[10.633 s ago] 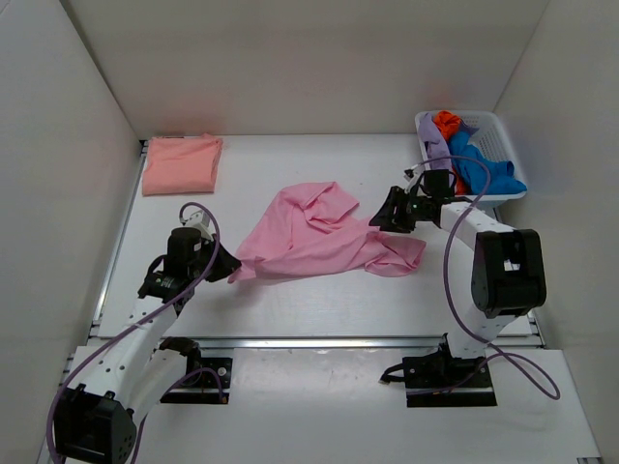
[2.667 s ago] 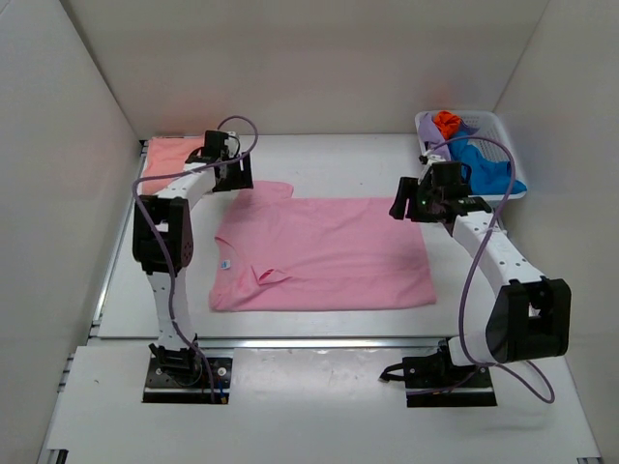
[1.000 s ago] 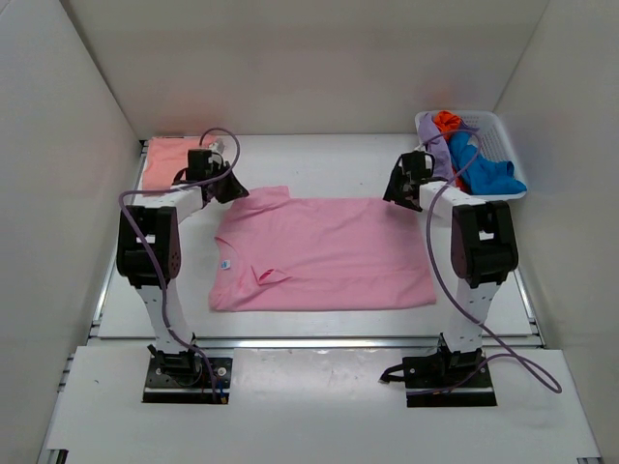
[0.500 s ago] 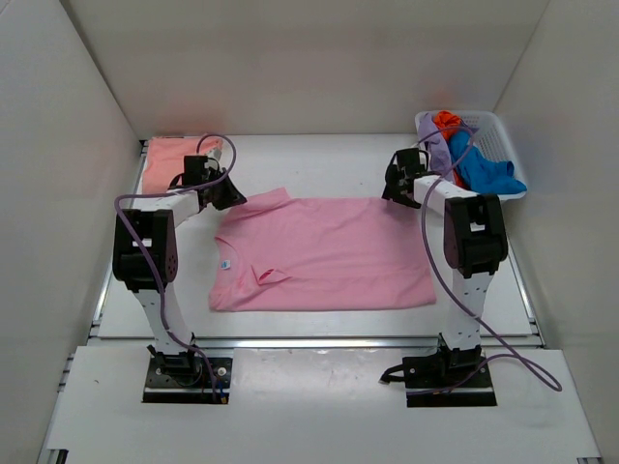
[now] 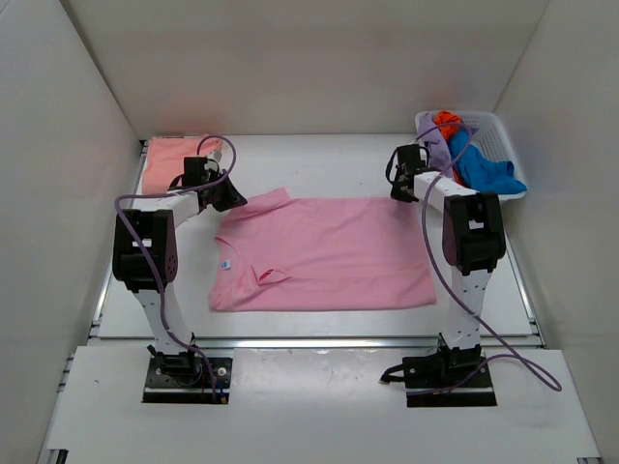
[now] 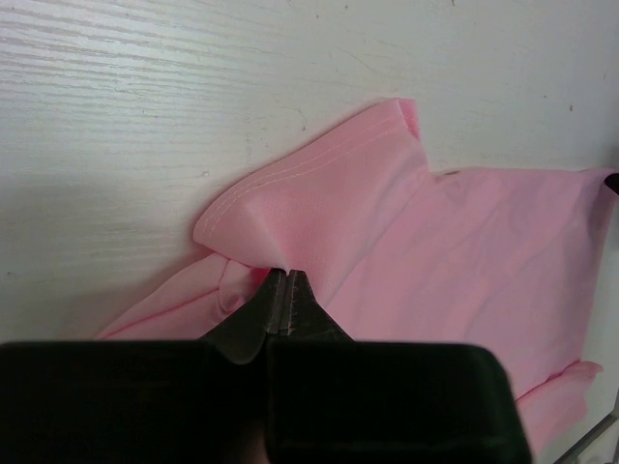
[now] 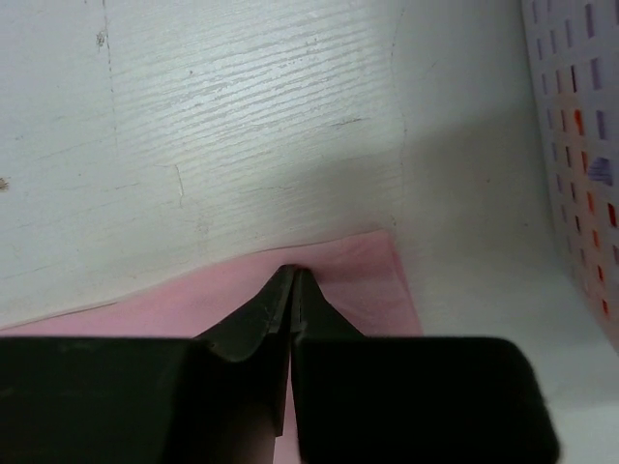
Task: Fold and stack the t-shirts
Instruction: Grap the side of the flattened tshirt furthest away from the robot with both arms, then fold the other side of the tshirt into a rectangle, then rotate the tshirt 90 degrees, then grab the bottom of the folded rectangular tshirt with both arms
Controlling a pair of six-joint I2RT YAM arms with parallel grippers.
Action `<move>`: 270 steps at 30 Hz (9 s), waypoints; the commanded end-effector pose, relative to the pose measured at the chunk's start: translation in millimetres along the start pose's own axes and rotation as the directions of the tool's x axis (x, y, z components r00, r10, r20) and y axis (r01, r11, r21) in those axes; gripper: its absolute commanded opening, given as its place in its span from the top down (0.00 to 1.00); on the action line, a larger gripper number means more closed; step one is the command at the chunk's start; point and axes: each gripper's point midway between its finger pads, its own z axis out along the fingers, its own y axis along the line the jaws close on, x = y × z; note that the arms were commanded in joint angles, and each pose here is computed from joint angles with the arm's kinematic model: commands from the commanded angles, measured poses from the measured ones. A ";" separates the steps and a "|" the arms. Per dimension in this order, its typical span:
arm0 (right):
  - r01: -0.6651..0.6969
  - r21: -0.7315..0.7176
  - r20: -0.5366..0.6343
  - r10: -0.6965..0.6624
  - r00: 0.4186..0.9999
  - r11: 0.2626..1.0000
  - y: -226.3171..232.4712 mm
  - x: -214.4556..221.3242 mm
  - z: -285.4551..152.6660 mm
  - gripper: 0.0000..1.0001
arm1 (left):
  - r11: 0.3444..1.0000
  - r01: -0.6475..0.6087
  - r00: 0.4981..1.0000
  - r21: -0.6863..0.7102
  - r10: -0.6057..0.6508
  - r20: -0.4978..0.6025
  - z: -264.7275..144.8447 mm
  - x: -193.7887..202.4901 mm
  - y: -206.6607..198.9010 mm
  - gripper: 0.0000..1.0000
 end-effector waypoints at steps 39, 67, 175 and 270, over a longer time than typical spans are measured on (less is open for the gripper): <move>-0.064 -0.057 -0.082 0.059 0.995 0.996 0.9 -6.5 5.0 1.00 | 0.998 -0.002 0.999 0.069 -0.002 0.054 -20.6 -20.7 -24.7 1.00; -0.036 -0.394 0.072 0.070 0.995 0.918 -32.2 32.9 -142.4 1.00 | 0.995 -0.102 0.994 0.006 0.102 -0.026 -114.6 70.4 -26.5 1.00; -0.275 -0.396 -0.428 0.089 0.899 0.876 118.3 302.1 -196.8 0.53 | 0.995 -0.075 0.991 -0.062 0.068 -0.112 144.3 -56.3 -70.8 0.64; -0.086 -0.815 -0.389 -0.431 0.814 0.573 129.7 245.3 -287.2 1.00 | 0.982 -0.058 0.955 0.180 0.107 -0.277 -157.3 202.8 -95.5 1.00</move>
